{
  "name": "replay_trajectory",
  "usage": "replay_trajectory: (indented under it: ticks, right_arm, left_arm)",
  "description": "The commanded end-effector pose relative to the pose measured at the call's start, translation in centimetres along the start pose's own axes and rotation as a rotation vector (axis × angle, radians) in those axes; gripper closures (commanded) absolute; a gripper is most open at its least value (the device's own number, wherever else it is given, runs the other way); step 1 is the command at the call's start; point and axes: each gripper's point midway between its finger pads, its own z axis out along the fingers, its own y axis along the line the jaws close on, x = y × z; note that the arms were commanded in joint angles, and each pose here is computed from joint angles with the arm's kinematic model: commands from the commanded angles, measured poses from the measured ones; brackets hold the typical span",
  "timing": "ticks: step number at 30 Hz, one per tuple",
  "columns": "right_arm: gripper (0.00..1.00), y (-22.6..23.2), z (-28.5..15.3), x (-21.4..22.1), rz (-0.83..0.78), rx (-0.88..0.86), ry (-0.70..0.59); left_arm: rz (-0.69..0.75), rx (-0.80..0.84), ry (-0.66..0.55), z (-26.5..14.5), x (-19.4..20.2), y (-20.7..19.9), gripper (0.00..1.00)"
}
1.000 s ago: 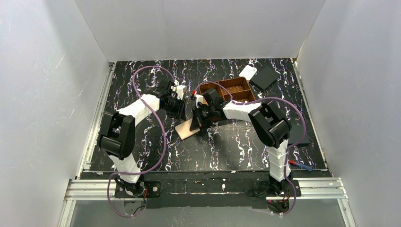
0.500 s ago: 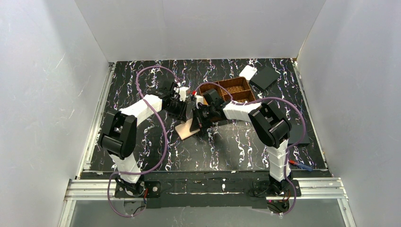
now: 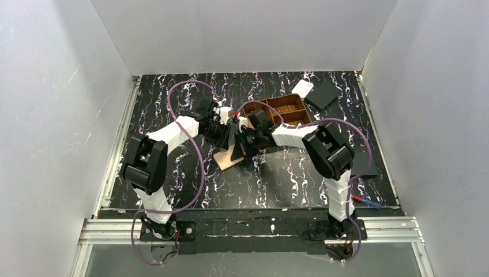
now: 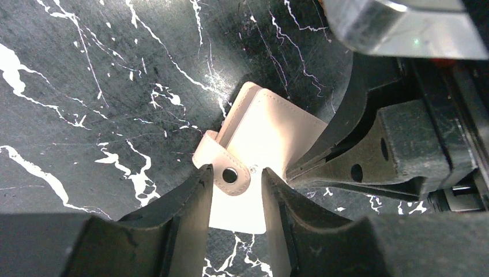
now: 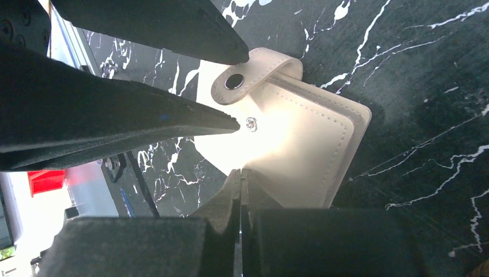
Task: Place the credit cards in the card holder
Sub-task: Close the card holder at the center of the board.
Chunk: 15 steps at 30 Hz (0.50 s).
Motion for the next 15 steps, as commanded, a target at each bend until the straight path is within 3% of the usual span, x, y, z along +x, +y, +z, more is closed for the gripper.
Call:
replay_trajectory:
  ticks: [1, 15]
  right_arm:
    - [0.99, -0.38, 0.15, -0.14, -0.001, -0.007, -0.007]
    - [0.99, -0.39, 0.06, -0.10, 0.000, -0.003, -0.008]
  left_arm:
    - [0.038, 0.002, -0.041, -1.20, -0.44, -0.61, 0.64]
    - [0.038, -0.035, -0.032, -0.87, -0.45, 0.01, 0.89]
